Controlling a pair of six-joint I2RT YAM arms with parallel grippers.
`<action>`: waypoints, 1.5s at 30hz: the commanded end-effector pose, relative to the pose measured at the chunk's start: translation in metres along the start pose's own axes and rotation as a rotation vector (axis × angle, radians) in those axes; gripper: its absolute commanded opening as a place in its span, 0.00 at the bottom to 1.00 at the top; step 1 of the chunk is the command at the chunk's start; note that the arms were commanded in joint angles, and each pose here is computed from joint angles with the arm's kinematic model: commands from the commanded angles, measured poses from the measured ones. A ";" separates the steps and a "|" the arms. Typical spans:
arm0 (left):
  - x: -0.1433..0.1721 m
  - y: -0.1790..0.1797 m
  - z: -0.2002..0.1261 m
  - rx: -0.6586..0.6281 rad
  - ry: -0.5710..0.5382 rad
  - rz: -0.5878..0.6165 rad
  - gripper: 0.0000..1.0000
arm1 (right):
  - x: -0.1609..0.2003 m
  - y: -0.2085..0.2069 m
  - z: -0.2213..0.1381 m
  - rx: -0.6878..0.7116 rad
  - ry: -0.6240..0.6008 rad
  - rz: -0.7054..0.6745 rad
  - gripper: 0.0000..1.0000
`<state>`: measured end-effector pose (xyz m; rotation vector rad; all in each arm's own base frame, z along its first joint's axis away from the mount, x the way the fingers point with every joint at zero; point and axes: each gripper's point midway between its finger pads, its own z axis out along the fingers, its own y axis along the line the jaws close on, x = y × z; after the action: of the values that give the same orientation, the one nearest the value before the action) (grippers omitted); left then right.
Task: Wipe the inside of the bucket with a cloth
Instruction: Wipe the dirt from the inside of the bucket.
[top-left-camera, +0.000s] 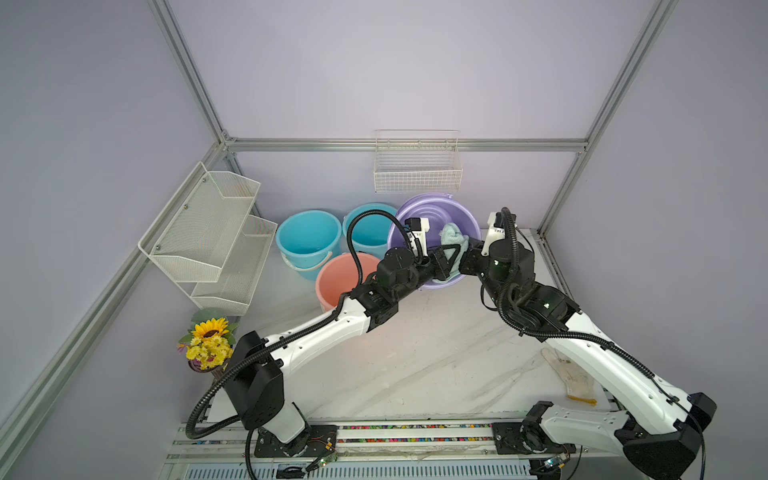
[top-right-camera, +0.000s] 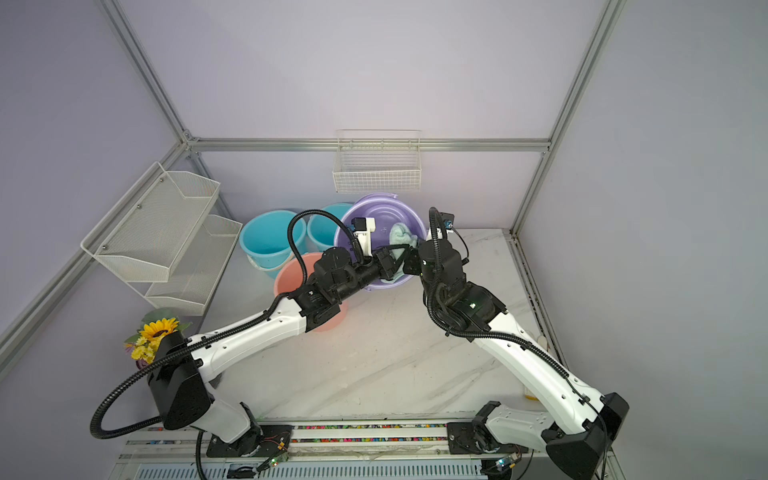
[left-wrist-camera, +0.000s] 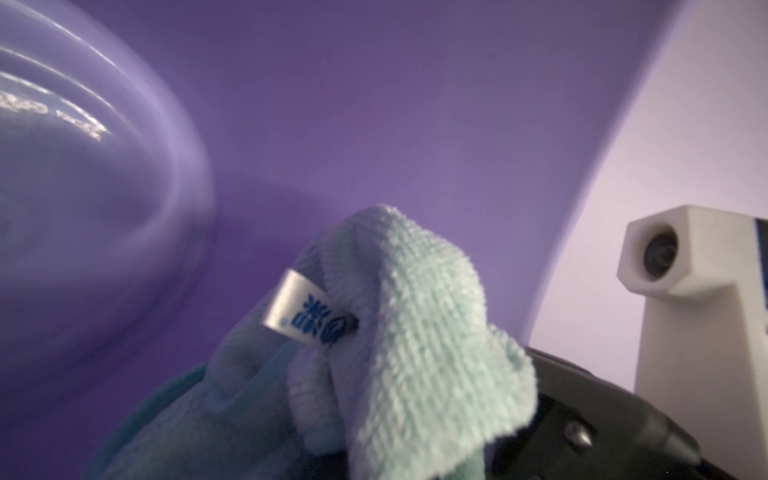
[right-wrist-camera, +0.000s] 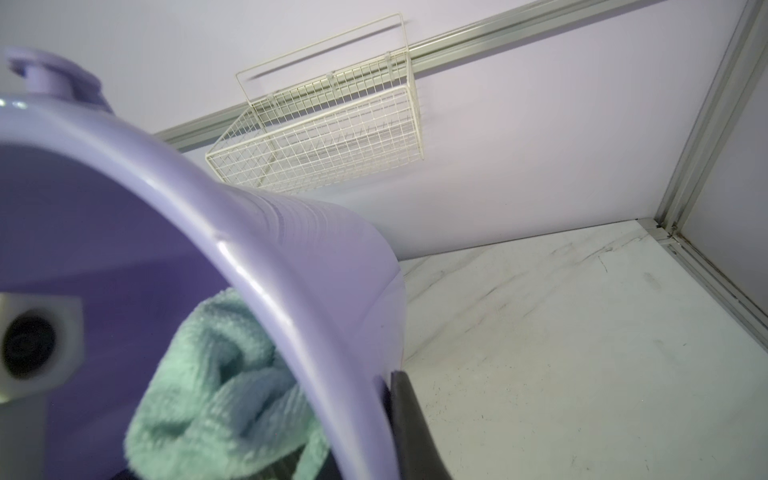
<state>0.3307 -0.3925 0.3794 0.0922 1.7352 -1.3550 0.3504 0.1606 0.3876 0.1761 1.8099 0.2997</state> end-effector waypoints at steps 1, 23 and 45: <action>0.030 -0.022 -0.023 0.062 0.187 0.001 0.00 | -0.035 -0.003 -0.002 -0.019 -0.072 0.087 0.00; 0.021 0.067 -0.119 -0.660 0.571 0.483 0.00 | -0.026 -0.002 0.003 -0.035 0.064 0.049 0.00; -0.111 0.000 -0.030 -0.461 -0.125 0.547 0.00 | 0.041 0.025 0.006 -0.214 0.305 0.099 0.00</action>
<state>0.3686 -0.3019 0.4011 0.2241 1.8798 -0.3968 0.3517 0.1820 0.3369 0.0879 2.1053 0.4740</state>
